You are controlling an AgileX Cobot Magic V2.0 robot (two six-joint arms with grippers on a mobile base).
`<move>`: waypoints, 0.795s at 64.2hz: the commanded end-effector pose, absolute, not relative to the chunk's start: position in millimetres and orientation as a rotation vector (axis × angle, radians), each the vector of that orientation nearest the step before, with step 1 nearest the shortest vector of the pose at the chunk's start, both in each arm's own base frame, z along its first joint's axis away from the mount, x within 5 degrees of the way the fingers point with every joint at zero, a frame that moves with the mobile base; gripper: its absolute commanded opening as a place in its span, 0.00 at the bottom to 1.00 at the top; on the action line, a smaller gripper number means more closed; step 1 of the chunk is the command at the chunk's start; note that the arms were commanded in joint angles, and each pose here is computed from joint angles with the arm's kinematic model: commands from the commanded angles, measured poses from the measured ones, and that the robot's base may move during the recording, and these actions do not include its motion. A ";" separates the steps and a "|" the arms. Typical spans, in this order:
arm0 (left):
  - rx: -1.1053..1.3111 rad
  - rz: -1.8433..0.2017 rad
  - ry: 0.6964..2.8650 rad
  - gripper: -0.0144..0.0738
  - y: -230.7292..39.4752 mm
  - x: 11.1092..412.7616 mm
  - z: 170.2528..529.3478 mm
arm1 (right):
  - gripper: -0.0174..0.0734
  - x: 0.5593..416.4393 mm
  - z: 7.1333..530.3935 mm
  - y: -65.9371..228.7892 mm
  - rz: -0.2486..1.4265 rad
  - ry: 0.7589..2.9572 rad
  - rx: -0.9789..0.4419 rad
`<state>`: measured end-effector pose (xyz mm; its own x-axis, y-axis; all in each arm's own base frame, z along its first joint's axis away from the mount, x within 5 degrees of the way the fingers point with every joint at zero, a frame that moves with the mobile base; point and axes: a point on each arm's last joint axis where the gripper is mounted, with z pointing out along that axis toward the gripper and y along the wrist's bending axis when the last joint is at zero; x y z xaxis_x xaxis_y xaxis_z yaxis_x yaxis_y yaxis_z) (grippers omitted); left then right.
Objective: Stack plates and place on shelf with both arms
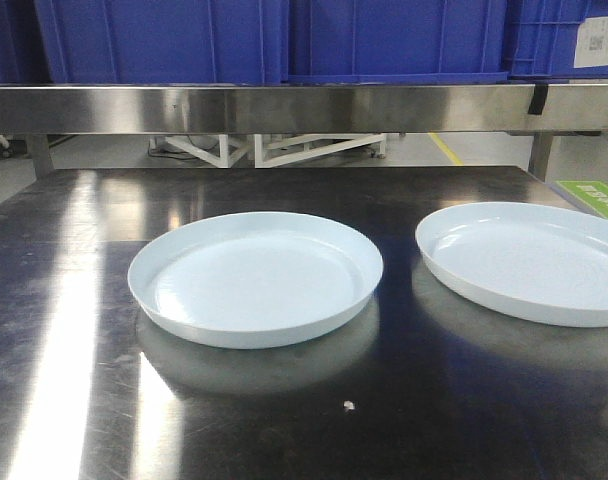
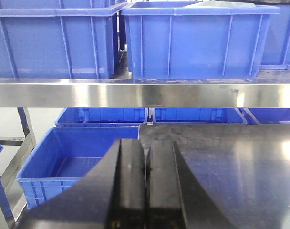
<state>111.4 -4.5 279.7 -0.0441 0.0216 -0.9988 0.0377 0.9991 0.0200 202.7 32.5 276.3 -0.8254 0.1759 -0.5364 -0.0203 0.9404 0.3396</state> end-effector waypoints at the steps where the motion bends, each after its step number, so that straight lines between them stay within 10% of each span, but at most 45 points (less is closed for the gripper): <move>1: 0.013 -0.007 1.507 0.26 -2.3 111.5 297.1 | 0.23 221.2 294.1 29.4 0.472 2.479 0.144; 25: 0.013 -0.007 1.507 0.26 -2.3 111.5 297.1 | 0.24 285.9 294.0 -19.0 0.465 2.633 0.339; 51: 0.013 -0.007 1.507 0.26 -2.3 111.5 297.1 | 0.55 315.6 256.7 -45.2 0.437 2.684 0.468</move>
<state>111.4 -4.5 279.7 -0.0441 0.0216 -0.9988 0.0377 0.9991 0.0200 311.1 -39.8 240.2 -0.9036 0.3550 -0.2397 0.2618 0.9006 0.3468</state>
